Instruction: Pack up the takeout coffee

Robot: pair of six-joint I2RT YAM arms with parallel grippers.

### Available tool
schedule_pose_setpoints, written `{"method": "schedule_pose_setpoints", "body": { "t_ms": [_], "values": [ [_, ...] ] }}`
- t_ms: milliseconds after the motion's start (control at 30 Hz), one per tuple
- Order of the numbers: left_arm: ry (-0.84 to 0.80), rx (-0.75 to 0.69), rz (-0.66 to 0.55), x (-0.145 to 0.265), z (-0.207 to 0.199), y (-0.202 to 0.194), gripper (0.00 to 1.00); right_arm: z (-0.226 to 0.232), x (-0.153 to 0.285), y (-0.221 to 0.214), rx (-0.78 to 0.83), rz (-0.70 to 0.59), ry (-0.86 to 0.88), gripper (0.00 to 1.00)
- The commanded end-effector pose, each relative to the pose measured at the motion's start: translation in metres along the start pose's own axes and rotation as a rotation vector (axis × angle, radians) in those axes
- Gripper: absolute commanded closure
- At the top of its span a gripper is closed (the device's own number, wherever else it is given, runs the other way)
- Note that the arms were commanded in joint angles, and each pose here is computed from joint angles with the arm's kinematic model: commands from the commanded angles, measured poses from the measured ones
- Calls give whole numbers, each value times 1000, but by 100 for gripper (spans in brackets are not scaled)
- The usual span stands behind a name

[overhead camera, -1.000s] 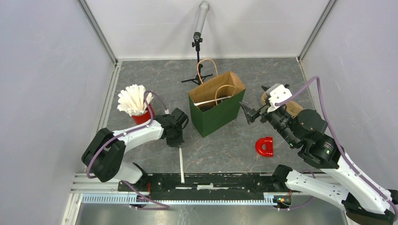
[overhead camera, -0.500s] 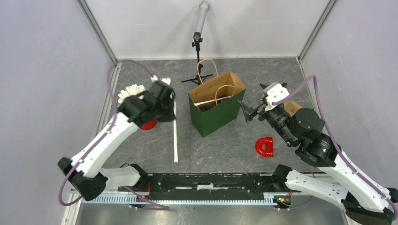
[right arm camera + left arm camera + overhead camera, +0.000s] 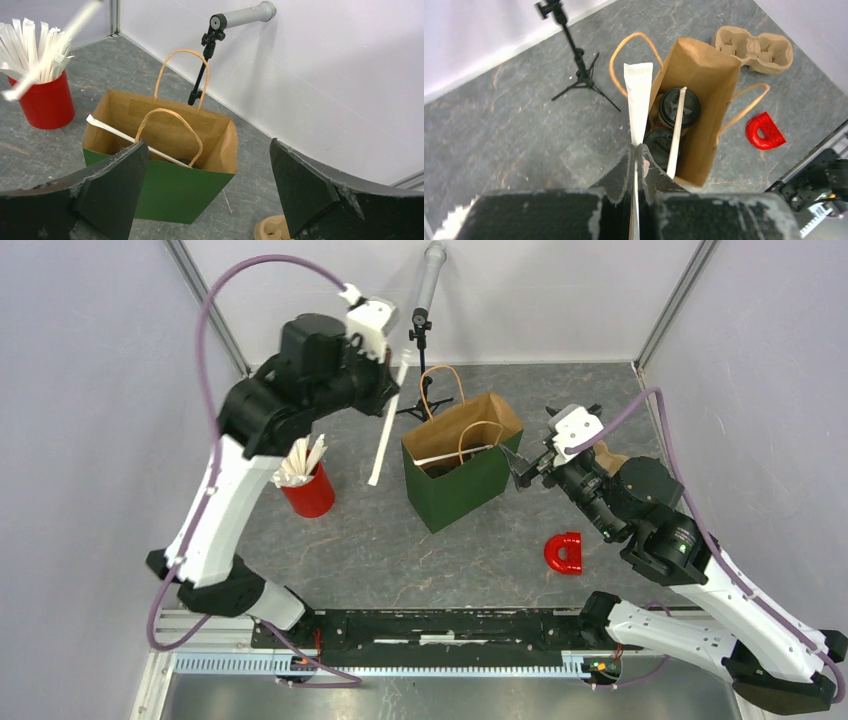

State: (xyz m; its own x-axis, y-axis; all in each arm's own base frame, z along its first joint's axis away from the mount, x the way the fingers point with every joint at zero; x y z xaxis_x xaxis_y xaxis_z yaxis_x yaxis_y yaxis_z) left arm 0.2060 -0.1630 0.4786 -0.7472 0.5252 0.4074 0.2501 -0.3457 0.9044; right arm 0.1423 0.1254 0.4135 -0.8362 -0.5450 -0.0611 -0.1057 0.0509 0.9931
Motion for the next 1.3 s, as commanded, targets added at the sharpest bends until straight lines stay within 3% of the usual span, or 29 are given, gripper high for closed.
{"method": "schedule_pose_setpoints", "body": {
  "t_ms": [0, 300, 533, 733, 1000, 1267],
  "values": [
    [-119, -201, -173, -39, -2, 30, 98, -8, 10, 27, -34, -96, -26, 2],
    [-325, -312, -300, -103, -18, 47, 98, -17, 26, 26, -55, -94, -84, 2],
    [-362, -294, -244, -131, -25, 34, 97, -20, 29, 25, -43, -85, -108, 2],
    [-372, -299, -239, -131, -30, 32, 98, -19, 26, 23, -17, -81, -99, 2],
    [-307, -327, -398, -104, -33, 68, 98, -17, 22, 22, -1, -74, -82, 2],
    [-276, -273, -371, -128, -37, 36, 97, -18, 25, 22, -14, -77, -84, 2]
  ]
}}
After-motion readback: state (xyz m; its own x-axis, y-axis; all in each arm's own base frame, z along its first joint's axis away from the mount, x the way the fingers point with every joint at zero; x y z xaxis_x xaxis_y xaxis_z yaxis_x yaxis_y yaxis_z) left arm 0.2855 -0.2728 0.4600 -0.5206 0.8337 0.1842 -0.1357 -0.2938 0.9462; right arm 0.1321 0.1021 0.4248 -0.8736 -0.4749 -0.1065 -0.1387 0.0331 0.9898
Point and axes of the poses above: each gripper's point midway between its finger pads, its own x axis back along the fingers, its own z axis along the line the jaws close on, y = z × x, the point moved 10 cm from there along x, back along the fingers, and after that the axes turned 12 degrees about -x, right-handed, at the moved point
